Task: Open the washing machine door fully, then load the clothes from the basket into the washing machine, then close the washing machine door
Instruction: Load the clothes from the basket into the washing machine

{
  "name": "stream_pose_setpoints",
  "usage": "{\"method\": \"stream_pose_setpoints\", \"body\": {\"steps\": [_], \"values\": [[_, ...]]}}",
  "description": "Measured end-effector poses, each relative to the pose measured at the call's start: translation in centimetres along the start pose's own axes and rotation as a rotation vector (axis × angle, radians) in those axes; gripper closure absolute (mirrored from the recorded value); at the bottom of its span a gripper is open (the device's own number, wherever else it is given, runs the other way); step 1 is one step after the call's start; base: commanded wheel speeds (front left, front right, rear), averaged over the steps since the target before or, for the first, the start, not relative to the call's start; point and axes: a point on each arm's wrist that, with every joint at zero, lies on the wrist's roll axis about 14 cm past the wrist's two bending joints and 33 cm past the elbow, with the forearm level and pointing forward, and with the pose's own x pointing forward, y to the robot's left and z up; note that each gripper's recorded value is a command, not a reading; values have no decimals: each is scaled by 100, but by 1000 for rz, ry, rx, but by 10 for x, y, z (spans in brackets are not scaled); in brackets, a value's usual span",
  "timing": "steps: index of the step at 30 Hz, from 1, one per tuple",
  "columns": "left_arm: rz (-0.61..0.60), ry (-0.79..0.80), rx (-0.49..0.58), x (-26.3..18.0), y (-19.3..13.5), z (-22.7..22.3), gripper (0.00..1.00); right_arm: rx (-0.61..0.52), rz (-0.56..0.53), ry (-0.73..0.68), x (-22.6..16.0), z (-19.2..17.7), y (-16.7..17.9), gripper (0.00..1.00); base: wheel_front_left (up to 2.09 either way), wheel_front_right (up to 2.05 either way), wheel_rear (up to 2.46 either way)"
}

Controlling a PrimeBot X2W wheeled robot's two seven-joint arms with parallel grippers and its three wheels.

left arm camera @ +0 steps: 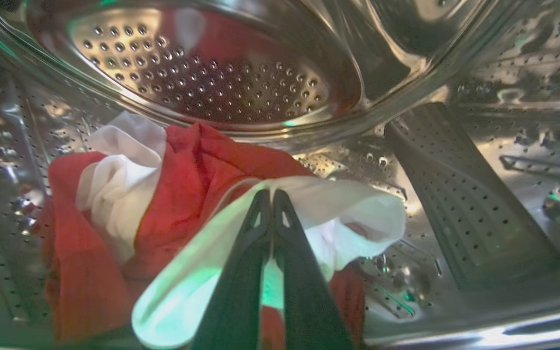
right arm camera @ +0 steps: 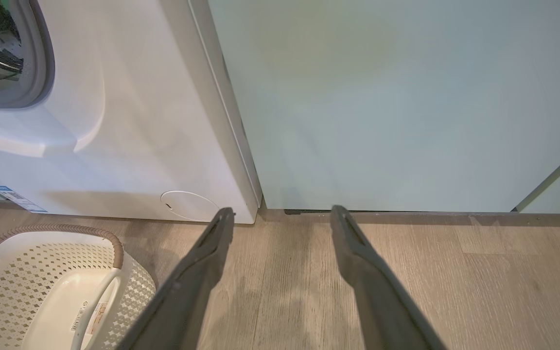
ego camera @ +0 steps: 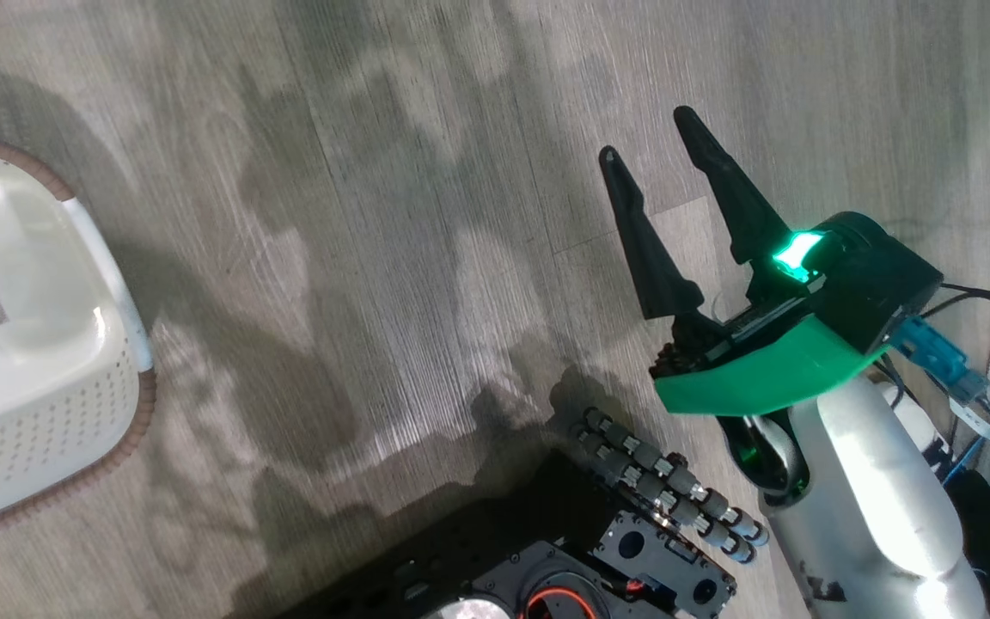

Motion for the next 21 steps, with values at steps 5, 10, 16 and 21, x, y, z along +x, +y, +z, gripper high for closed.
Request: {"method": "stream_pose_setpoints", "body": {"steps": [5, 10, 16, 21], "values": [[4, 25, 15, -5, 2, 2, 0, 4, 7, -16, 0, 6, 3, 0, 0, 0, 0], [-1, -17, -6, -11, -2, 22, 0, -1, 12, -44, -2, 17, 4, 0, 0, 0, 0], [-17, -9, -6, -25, -10, 30, 0, -26, 5, -87, -5, 34, 1, 0, 0, 0, 0], [-46, -31, -18, -43, -21, 49, 0, -40, 25, -131, -8, 50, 8, 0, 0, 0, 0]]}}
